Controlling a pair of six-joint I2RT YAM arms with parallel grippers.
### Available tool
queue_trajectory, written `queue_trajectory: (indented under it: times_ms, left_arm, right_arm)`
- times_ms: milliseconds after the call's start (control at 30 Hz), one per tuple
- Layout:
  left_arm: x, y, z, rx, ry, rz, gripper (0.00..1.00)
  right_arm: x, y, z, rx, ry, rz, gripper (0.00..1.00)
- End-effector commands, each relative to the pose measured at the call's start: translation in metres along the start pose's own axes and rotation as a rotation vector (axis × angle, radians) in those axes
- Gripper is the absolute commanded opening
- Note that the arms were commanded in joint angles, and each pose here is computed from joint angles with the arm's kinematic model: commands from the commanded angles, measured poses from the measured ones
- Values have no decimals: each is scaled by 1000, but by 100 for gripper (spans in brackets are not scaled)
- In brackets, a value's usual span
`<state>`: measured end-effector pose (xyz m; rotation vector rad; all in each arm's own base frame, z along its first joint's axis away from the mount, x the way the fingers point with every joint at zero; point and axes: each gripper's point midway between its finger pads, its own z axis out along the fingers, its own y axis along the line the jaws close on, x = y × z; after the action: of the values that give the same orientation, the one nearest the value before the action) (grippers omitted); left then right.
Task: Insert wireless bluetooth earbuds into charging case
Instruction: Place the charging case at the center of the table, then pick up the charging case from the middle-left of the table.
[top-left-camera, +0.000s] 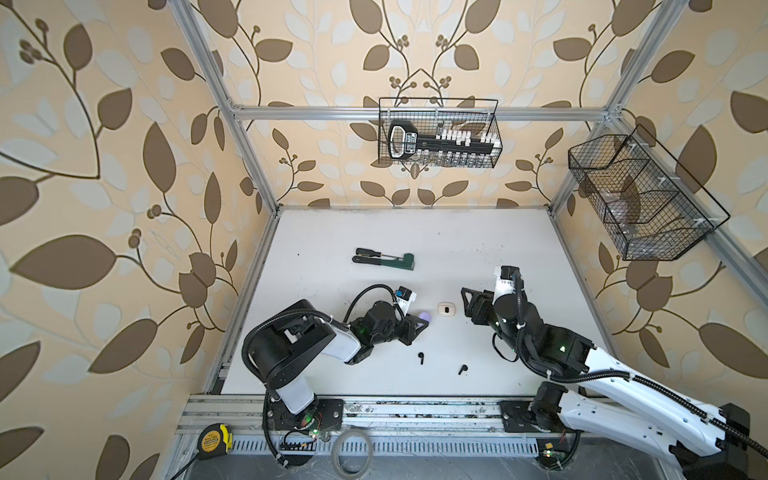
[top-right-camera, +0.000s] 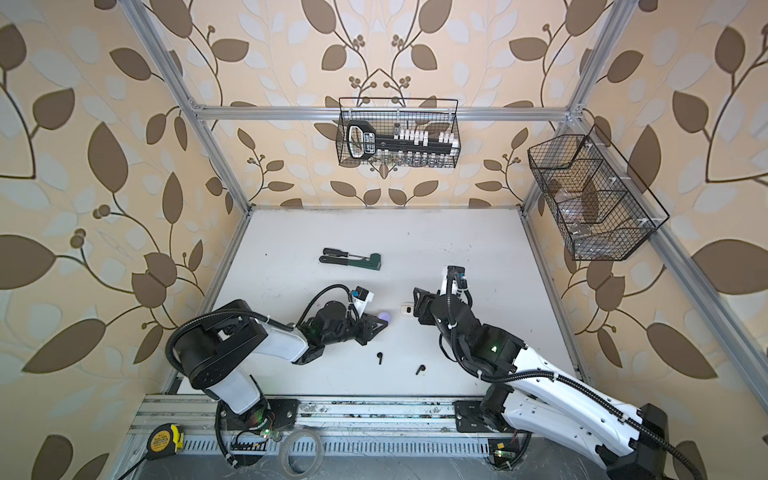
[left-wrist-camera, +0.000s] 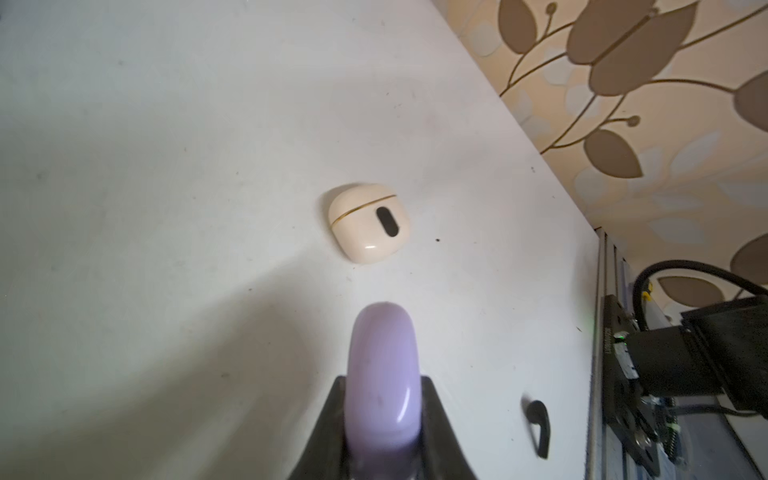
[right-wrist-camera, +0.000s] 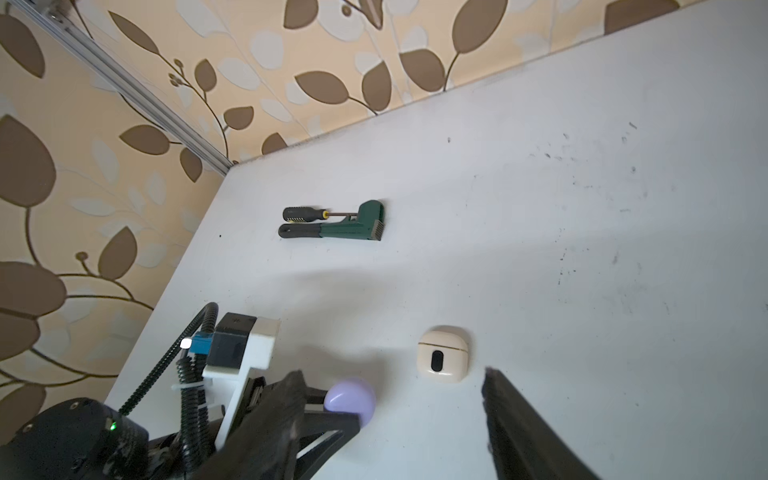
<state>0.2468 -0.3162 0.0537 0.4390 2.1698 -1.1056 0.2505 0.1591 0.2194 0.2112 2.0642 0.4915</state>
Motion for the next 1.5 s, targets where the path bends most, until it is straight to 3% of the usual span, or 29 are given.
queue_trajectory:
  times_ms: [0, 33, 100, 267, 400, 433, 500, 533, 667, 800, 900, 1000, 1100, 1233, 1467]
  left_arm:
    - [-14, 4, 13, -14, -8, -118, 0]
    - [-13, 8, 15, -25, 4, -125, 0]
    - [-13, 14, 16, -42, 4, -120, 15]
    - [-20, 25, 10, -97, -8, -77, 41]
    - [-30, 33, -4, -146, -45, -59, 55]
    - [-35, 37, -10, -154, -59, -67, 61]
    - [-47, 45, -25, -170, -85, -89, 96]
    - [-56, 50, -36, -183, -108, -105, 99]
    - [-104, 72, -101, -328, -262, -184, 99]
    - [-146, 90, -213, -768, -464, -322, 99]
    - [-147, 91, -282, -969, -629, -343, 99]
    - [-128, 105, -318, -1080, -680, -348, 99]
    - [-106, 127, -330, -1092, -646, -456, 99]
    - [-93, 147, -335, -1049, -655, -576, 99]
    - [-85, 162, -336, -1050, -648, -632, 99]
  right_arm:
    - [17, 17, -1, -113, 123, -30, 71]
    - [20, 23, 0, -143, 127, -44, 74]
    - [20, 29, 0, -179, 124, -72, 77]
    - [12, 42, 4, -203, 118, -135, 77]
    - [0, 62, 2, -269, 56, -227, 76]
    - [-4, 68, 1, -285, 27, -257, 76]
    - [-9, 84, -1, -351, -15, -330, 79]
    - [-9, 95, -1, -390, -25, -363, 80]
    - [12, 126, 14, -508, 55, -444, 87]
    - [58, 153, 42, -602, 147, -539, 87]
    - [97, 175, 62, -654, 219, -669, 86]
    - [142, 200, 80, -723, 331, -800, 84]
    - [182, 213, 107, -711, 444, -911, 82]
    - [205, 224, 147, -687, 530, -953, 83]
    - [246, 228, 180, -715, 652, -980, 86]
